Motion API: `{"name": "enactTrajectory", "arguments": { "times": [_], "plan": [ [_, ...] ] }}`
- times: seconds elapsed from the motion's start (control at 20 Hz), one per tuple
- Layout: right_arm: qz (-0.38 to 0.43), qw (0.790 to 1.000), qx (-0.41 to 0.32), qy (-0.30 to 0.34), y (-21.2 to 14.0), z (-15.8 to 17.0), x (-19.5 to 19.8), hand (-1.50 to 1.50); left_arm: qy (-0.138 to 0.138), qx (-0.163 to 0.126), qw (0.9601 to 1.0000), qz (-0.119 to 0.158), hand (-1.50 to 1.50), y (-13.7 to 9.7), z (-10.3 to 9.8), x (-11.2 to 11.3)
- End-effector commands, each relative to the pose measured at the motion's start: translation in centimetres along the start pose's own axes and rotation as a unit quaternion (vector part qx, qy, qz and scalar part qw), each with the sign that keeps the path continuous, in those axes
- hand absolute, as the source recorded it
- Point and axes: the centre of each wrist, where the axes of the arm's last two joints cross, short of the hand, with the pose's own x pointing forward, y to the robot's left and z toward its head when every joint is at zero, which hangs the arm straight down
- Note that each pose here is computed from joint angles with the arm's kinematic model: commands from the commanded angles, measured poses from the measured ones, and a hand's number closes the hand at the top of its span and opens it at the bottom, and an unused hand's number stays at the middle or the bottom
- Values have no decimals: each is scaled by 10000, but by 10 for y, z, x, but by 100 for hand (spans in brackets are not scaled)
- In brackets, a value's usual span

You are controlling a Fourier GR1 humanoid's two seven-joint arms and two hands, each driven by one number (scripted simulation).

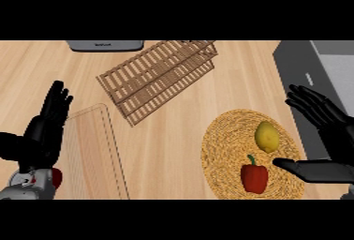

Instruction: Pick the bell pepper from the placemat and place it in the tiered shelf

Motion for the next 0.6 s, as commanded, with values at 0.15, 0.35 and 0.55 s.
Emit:
{"name": "enactTrajectory", "arguments": {
  "times": [0.15,0.35,0.55],
  "plan": [
    [1919,9666,1527,743,5,24,59,-150,23,157,9998,-99,0,15,0,2],
    [3331,9259,1493,976,26,15,86,-150,-4,-69,10000,-16,0,11,-8,10],
    [4454,8709,1533,1400,44,23,101,-150,55,-89,9999,-5,0,3,-5,0]
  ]
}}
